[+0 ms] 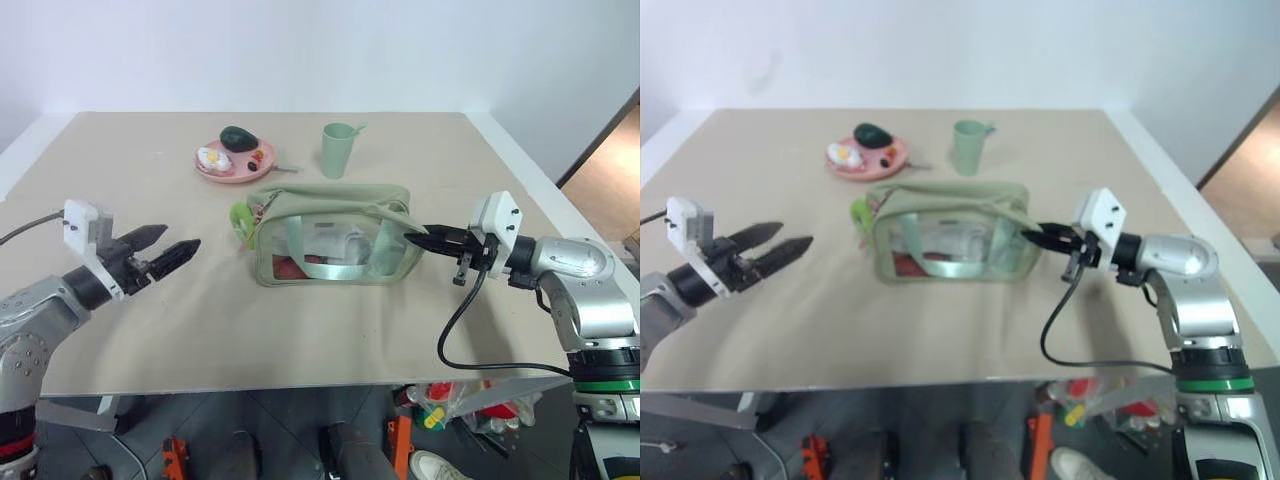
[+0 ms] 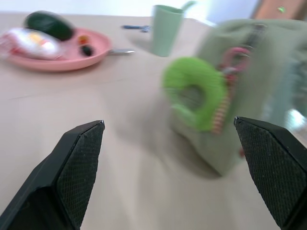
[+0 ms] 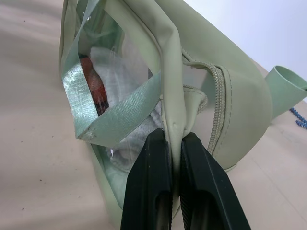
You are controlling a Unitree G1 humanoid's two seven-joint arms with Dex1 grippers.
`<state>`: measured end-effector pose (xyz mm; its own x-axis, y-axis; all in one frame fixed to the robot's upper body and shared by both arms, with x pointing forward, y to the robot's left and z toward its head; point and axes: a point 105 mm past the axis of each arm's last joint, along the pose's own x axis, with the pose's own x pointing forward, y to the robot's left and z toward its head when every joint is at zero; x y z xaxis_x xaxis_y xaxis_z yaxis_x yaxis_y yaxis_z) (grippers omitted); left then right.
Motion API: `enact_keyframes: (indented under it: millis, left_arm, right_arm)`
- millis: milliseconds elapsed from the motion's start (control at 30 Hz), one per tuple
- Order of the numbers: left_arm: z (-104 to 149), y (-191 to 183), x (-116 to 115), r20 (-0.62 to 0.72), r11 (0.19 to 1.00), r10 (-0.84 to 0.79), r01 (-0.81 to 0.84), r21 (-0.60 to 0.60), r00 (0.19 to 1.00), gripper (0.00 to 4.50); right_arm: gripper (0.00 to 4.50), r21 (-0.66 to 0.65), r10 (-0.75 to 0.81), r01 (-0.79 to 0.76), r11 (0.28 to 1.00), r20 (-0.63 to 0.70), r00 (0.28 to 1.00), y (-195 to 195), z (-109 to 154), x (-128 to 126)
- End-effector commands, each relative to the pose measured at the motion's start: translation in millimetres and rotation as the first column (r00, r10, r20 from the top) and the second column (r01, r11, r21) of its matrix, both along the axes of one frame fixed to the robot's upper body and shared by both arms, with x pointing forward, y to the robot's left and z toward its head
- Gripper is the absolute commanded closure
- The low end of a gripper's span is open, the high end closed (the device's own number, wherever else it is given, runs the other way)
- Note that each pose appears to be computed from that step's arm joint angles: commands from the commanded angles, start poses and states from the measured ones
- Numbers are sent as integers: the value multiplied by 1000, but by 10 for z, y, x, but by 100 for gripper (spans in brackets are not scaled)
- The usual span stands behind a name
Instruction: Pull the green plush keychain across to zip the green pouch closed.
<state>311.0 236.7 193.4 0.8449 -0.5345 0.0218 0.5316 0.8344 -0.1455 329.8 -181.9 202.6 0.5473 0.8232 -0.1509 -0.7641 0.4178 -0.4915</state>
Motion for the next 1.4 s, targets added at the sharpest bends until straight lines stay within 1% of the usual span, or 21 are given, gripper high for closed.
enact_keyframes:
  millis: [33,167,300,367,433,567,767,867,967,1000,1067,1133,1200,1233,1300,1400]
  left_arm:
    - [29,-95,153,24,1000,5,-5,-4,1000,0]
    - [-9,-226,344,17,998,-13,14,-60,1000,0]
    - [-121,-310,493,-11,998,-34,33,-54,999,0]
    - [-119,-319,569,-12,994,-35,33,-106,999,0]
    - [-153,-370,632,-12,992,-57,55,-111,998,0]
    - [-203,-456,727,-2,990,-85,84,-113,996,0]
    - [-279,-591,810,-4,983,-134,132,-125,991,0]
    - [-272,-619,834,9,979,-152,152,-132,988,81]
    - [-188,-648,836,38,974,-170,174,-145,985,185]
    - [-148,-651,830,50,972,-173,179,-150,984,229]
    - [-88,-661,812,65,969,-185,193,-153,981,290]
    - [-26,-678,812,85,972,-185,195,-133,979,361]
    - [99,-745,780,118,966,-211,225,-126,970,431]
    - [187,-783,744,139,961,-233,250,-121,963,441]
    - [389,-837,664,183,949,-268,292,-118,946,441]
    - [797,-936,525,264,932,-322,354,-83,909,441]
  right_arm:
    - [442,-9,24,-24,1000,55,998,50,104,-52]
    - [442,-15,26,-26,1000,61,998,69,97,-67]
    - [442,-20,24,-23,1000,67,997,78,100,-71]
    - [442,-27,22,-20,999,72,997,77,101,-71]
    - [442,-31,18,-16,999,76,997,71,102,-68]
    - [442,-35,12,-9,999,79,997,66,100,-60]
    - [442,-43,7,-3,999,82,997,50,95,-68]
    - [450,-47,4,0,999,83,997,41,95,-76]
    - [450,-51,0,4,999,83,997,29,96,-79]
    - [450,-52,-1,5,999,83,997,24,95,-80]
    - [450,-54,-4,8,999,83,997,17,95,-80]
    - [450,-55,-5,10,998,83,997,12,95,-79]
    - [450,-58,-6,11,998,83,997,5,94,-80]
    - [450,-60,-6,11,998,83,997,2,94,-81]
    - [450,-61,-9,15,998,85,996,-8,100,-82]
    - [450,-63,-14,20,998,85,996,-25,104,-83]
